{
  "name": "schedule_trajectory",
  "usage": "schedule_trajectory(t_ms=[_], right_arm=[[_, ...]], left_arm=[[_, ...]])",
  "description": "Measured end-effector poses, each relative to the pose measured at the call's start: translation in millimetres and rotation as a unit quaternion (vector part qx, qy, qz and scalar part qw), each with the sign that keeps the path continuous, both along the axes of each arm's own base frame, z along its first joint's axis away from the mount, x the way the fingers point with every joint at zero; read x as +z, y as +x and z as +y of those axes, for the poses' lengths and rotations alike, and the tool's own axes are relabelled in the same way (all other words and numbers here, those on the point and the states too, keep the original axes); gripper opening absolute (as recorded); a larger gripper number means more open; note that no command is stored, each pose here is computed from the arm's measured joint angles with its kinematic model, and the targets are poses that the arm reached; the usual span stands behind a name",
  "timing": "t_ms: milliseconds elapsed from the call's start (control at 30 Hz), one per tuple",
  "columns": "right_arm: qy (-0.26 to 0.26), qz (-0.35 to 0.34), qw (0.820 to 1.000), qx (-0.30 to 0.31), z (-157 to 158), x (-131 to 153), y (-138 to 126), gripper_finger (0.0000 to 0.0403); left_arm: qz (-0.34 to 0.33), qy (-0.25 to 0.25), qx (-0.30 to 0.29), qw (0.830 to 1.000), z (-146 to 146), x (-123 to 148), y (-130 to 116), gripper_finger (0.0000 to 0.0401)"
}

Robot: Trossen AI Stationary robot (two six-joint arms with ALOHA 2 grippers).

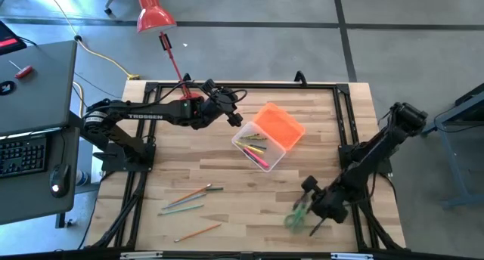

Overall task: Pick & place school supplies into a supply box
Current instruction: Put the right black pen into the supply box

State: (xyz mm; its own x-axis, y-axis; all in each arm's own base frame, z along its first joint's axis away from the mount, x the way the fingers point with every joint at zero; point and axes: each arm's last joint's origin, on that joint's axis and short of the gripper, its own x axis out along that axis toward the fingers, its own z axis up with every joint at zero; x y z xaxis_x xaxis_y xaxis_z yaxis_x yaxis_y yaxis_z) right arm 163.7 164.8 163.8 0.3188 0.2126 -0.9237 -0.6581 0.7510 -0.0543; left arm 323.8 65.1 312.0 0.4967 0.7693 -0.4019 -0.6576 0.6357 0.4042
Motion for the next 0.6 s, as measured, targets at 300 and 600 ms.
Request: schedule_trajectory(t_ms=[300, 600], right_arm=[[-0.126, -0.131, 0.983, -0.023, -39.1, 35.4, 57.5, 0.0015], [-0.129, -0.304, 0.879, -0.343, -122.6, 53.2, 120.7, 0.0017]], left_arm=[[-0.017, -0.001, -0.022, 1.0, -0.5, 3.2, 3.2, 0.0166], [-0.011, 0.005, -0.023, 1.0, -0.4, 3.3, 3.2, 0.0166]])
